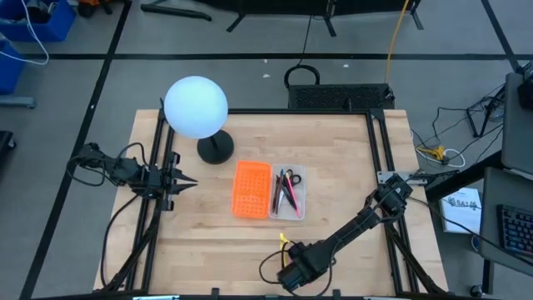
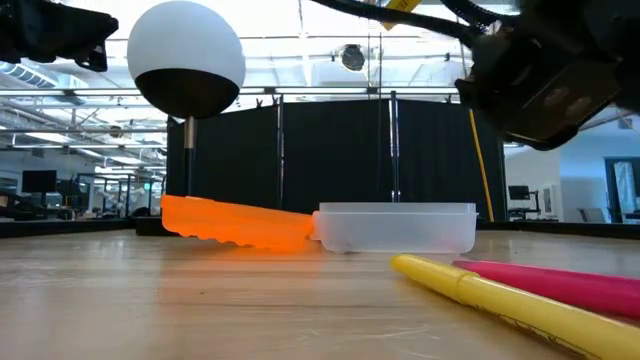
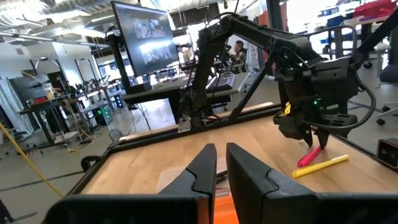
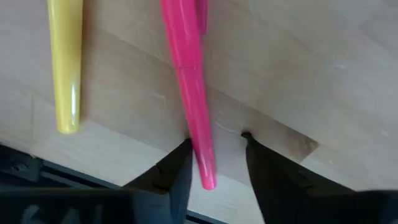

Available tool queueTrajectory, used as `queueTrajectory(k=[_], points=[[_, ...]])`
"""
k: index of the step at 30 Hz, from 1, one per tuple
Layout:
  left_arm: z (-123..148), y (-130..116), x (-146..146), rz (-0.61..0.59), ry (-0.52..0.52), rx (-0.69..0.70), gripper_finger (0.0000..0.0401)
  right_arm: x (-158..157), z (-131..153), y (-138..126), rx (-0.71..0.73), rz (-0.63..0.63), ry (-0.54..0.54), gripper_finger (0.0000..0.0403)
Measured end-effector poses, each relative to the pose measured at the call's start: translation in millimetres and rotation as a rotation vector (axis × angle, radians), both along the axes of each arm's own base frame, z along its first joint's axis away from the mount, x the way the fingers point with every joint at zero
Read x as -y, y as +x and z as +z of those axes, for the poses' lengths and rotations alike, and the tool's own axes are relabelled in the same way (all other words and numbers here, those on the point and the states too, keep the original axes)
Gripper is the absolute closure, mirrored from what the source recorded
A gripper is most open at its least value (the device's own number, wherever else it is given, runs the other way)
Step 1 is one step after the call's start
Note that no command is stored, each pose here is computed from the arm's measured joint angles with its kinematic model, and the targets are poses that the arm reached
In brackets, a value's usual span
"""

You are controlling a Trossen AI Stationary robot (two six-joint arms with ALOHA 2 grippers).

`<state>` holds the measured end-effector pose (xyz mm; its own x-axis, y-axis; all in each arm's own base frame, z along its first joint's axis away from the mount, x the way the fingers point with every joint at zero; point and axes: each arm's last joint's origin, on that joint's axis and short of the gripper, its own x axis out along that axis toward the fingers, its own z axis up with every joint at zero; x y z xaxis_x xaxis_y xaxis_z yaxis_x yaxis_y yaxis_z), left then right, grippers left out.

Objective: Pick & place school supplies into a supply box
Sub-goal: Put the pink pen into the orange supply box

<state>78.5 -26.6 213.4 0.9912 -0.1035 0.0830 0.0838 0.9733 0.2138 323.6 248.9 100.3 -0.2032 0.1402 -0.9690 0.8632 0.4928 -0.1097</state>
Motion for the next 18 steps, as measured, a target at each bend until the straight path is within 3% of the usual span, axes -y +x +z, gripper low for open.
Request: queueTrajectory(k=[10, 18], points=[[-0.7, 0.0, 0.6, -0.024, -0.051, -0.013, 0.0354, 0.4, -3.6, -1.7, 0.093, 0.253, -0.026, 0.0384], [-2.2, 0.1, 0.8, -0.032, -0.077, -0.03, 0.0354, -1.3, 3.7, 0.4, 0.175, 0.234, -0.068, 0.0386]])
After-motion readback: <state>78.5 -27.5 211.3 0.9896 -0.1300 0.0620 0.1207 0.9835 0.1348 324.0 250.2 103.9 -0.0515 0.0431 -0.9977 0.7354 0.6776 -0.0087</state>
